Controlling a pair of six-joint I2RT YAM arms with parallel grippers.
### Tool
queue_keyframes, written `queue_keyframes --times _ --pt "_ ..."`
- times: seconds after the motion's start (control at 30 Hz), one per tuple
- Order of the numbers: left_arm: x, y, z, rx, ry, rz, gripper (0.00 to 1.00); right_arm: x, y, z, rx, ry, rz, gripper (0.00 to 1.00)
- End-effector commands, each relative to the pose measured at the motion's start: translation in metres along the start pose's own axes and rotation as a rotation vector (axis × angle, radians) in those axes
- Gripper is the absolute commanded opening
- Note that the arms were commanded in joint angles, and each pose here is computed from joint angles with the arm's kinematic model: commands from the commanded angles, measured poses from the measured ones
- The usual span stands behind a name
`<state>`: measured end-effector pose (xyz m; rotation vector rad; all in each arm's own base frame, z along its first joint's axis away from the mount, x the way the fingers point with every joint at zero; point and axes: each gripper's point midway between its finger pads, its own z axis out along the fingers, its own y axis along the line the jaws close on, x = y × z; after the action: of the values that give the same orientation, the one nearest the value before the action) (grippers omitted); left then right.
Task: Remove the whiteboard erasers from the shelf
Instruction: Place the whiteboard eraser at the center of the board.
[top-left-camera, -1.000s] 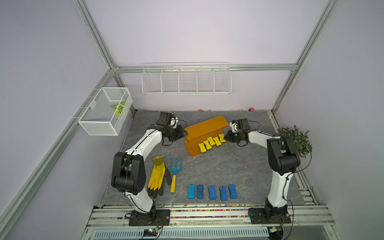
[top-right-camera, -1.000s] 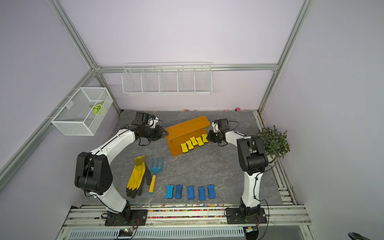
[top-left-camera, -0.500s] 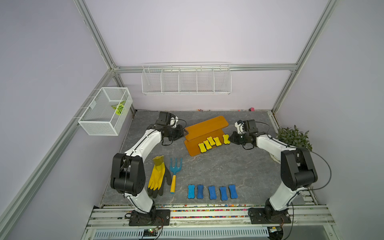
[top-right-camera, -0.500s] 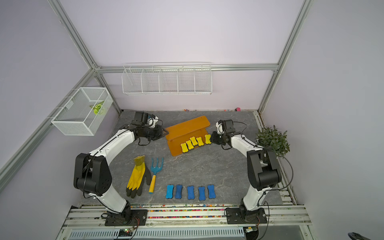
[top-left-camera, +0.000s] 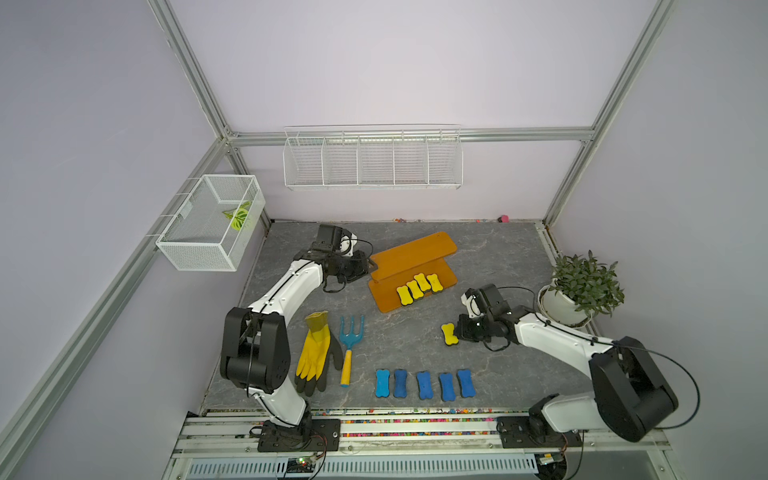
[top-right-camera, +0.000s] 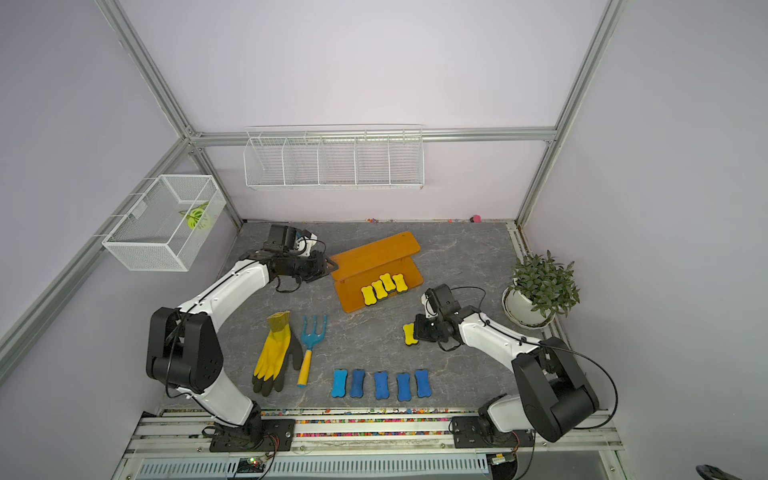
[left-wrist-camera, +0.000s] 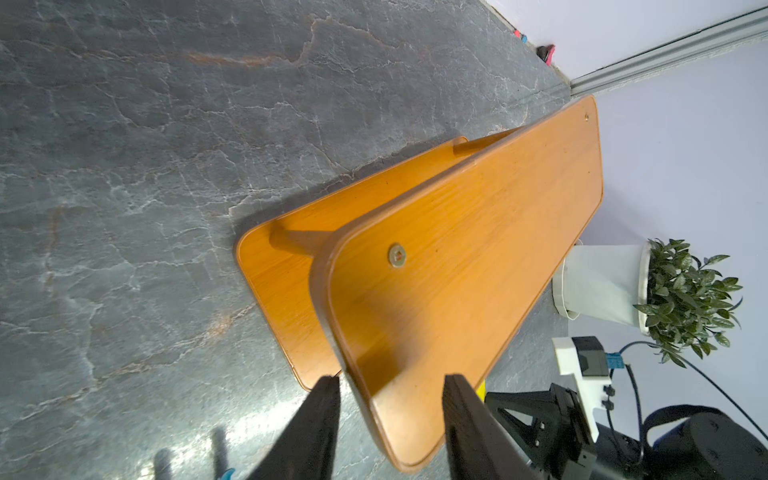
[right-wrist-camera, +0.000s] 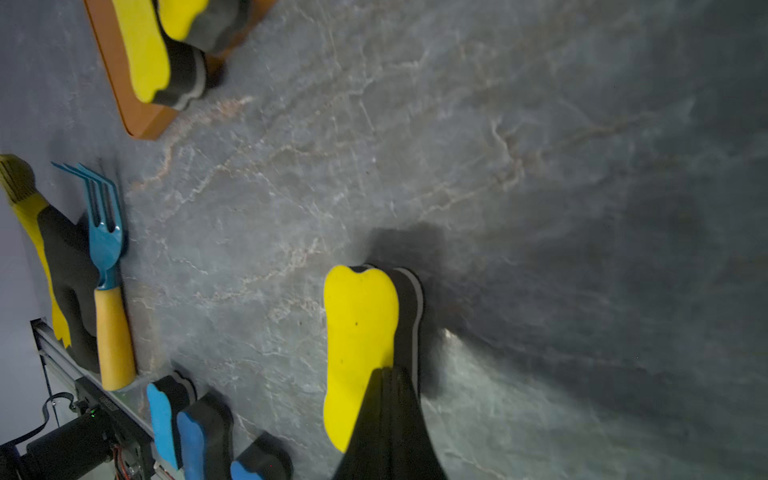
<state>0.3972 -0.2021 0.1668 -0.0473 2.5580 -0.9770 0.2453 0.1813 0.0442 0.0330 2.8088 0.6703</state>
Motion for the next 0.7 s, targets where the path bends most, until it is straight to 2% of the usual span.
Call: queue_keyframes --times 0.0,0.5,0.67 --pt "-0.001 -0.005 -0.009 0.02 -0.02 0.01 0.46 0.012 -0.012 -0.004 0.06 -0.002 0.025 0.0" --pt "-0.001 -0.002 -0.007 0.009 -0.02 0.012 0.46 0.04 -0.033 -0.008 0.104 0.01 0.029 0.0" --pt "-0.001 -0.001 -0.006 0.001 -0.021 0.013 0.46 0.039 -0.03 -0.005 0.097 0.02 0.011 0.06"
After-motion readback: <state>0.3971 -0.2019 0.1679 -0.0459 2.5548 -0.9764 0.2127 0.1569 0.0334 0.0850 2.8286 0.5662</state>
